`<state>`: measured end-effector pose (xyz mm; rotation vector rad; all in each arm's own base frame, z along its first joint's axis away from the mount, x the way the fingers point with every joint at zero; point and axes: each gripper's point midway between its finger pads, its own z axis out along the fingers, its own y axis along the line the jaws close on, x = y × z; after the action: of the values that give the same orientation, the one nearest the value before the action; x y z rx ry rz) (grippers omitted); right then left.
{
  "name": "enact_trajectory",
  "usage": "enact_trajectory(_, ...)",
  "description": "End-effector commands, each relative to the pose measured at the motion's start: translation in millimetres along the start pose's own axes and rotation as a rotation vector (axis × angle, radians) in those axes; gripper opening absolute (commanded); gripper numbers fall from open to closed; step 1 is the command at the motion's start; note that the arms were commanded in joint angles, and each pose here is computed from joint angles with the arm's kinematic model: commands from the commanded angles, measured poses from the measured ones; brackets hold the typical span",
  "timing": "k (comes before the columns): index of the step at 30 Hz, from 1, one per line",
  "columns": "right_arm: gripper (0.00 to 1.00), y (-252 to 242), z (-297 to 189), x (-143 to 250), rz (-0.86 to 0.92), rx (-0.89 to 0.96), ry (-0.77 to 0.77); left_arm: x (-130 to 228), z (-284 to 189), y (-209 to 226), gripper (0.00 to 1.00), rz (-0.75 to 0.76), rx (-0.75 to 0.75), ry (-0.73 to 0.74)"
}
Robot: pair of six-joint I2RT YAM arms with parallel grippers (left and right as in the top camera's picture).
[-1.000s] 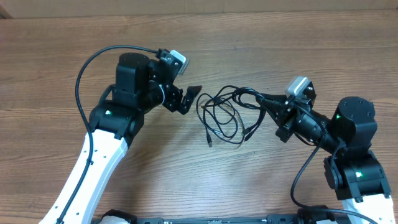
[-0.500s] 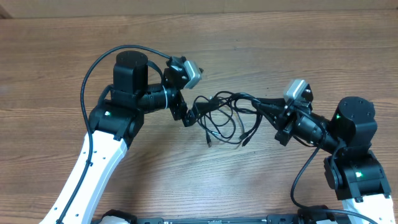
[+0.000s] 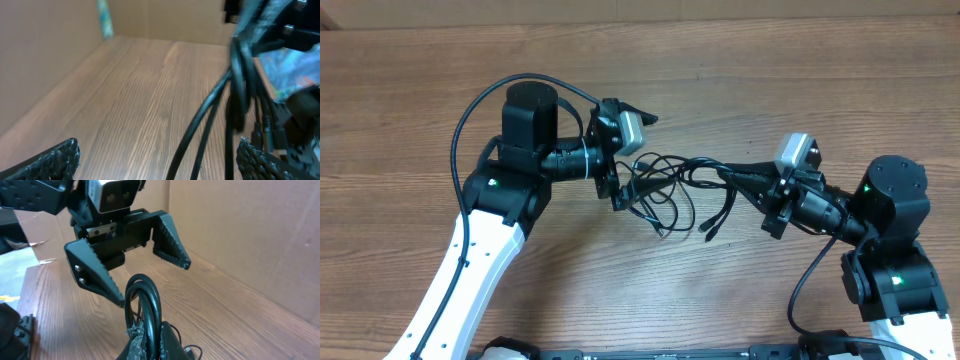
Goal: Untangle cables
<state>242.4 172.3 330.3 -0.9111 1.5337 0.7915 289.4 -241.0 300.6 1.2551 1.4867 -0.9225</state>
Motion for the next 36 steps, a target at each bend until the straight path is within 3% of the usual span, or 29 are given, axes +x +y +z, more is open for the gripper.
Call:
enact_trajectory(1, 0.04, 8.5, 0.4, -6.0, -0.011, -0.049, -0.019, -21.3, -6.0, -19.6, 1.0, 0.179, 0.088, -0.078)
enact_trajectory(3, 0.04, 7.0, 1.9, -3.9, -0.003, -0.05, -0.013, -21.7, -6.1, -20.4, 0.99, 0.18, 0.093, -0.081)
enact_trajectory(4, 0.04, 6.5, 2.3, -3.5, -0.001, -0.05, -0.012, -21.4, -6.1, -20.5, 0.93, 0.178, 0.093, -0.08)
enact_trajectory(6, 0.04, 6.6, 3.4, -2.3, 0.004, -0.058, -0.01, -19.0, -6.0, -21.6, 0.65, 0.162, 0.097, -0.072)
enact_trajectory(7, 0.04, 7.5, 3.5, -2.5, 0.003, -0.066, -0.011, -17.9, -6.0, -22.2, 0.62, 0.155, 0.099, -0.069)
enact_trajectory(18, 0.04, 18.5, 2.5, -8.7, -0.018, -0.133, -0.039, -12.8, -6.5, -29.7, 0.76, 0.105, 0.134, -0.06)
enact_trajectory(24, 0.04, 19.3, 2.3, -10.9, -0.028, -0.139, -0.047, -12.9, -5.3, -38.8, 0.75, 0.085, 0.174, -0.066)
enact_trajectory(28, 0.04, 20.2, 2.1, -12.2, -0.034, -0.145, -0.052, -10.5, -2.0, -44.7, 0.68, 0.067, 0.196, -0.056)
enact_trajectory(32, 0.04, 20.9, 1.9, -12.9, -0.037, -0.149, -0.054, -10.9, -1.2, -45.8, 0.45, 0.072, 0.199, -0.057)
enact_trajectory(34, 0.04, 21.0, 2.0, -12.6, -0.036, -0.149, -0.054, -10.8, -1.1, -45.8, 0.21, 0.098, 0.198, -0.059)
enact_trajectory(36, 0.04, 20.9, 2.0, -12.4, -0.035, -0.149, -0.053, -10.6, -1.1, -45.5, 0.04, 0.119, 0.196, -0.06)
